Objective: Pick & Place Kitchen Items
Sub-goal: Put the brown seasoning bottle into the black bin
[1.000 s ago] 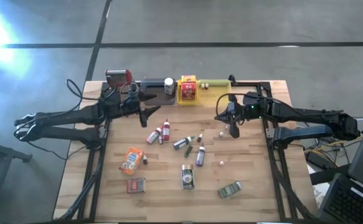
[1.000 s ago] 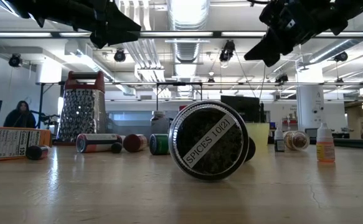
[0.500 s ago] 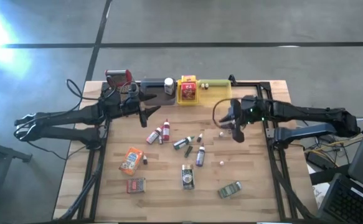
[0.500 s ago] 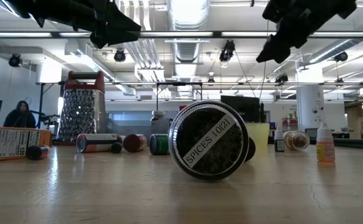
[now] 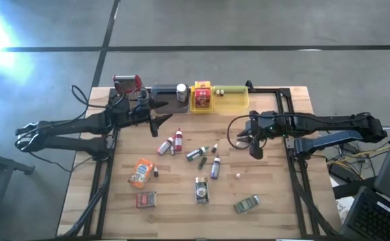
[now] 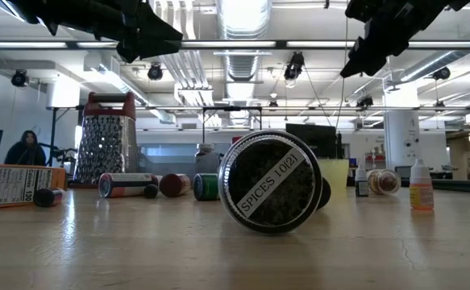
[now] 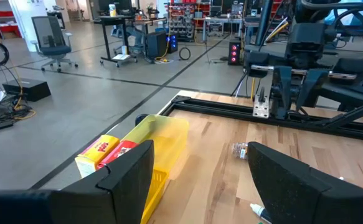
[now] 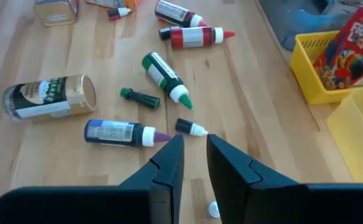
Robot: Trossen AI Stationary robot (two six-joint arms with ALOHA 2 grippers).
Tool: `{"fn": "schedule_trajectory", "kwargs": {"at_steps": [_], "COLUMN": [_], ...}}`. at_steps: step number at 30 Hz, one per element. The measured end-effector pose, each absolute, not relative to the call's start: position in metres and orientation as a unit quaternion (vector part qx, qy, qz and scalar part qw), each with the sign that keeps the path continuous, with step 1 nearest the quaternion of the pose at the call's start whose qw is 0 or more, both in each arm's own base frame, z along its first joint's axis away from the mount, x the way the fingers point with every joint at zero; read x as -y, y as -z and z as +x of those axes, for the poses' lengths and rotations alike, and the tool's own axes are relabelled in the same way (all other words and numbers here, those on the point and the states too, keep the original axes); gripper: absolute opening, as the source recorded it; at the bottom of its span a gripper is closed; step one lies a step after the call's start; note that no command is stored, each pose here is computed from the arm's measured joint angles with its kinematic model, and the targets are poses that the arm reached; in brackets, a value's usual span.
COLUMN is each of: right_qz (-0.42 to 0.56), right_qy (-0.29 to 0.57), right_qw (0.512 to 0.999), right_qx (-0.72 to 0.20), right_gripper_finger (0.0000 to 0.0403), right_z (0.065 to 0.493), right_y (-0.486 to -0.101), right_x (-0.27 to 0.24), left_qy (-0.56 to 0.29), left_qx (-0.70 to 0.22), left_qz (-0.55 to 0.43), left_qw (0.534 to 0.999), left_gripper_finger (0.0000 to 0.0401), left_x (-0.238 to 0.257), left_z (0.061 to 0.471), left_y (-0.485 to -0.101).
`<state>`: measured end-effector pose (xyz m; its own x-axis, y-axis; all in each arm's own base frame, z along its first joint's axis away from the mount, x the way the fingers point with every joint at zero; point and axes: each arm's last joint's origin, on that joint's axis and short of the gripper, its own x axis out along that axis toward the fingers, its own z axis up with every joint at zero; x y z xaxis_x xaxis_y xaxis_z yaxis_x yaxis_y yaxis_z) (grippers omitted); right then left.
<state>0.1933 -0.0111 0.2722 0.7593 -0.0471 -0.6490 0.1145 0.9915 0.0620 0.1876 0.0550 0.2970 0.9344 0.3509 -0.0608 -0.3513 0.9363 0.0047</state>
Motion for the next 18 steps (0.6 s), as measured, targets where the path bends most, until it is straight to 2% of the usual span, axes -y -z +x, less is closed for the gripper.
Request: {"fn": "schedule_trajectory", "kwargs": {"at_steps": [6, 18], "right_qz": [0.048, 0.061], "right_qy": [0.042, 0.042], "right_qw": [0.943, 0.950], "right_qx": [-0.327, -0.304], "right_gripper_finger": [0.0061, 0.0104], "right_z": [0.1964, 0.2009], "right_y": [-0.2747, -0.2779], "right_x": [0.0112, 0.0108], "left_qy": [-0.178, -0.178], "left_qx": [-0.030, -0.030], "left_qz": [-0.003, -0.003], "left_qw": [0.983, 0.983], "left_gripper_finger": [0.0264, 0.0264], "left_x": [-0.0550, -0.0551], "left_z": [0.1877, 0.1877], "left_y": [-0.2970, -0.2970]}}
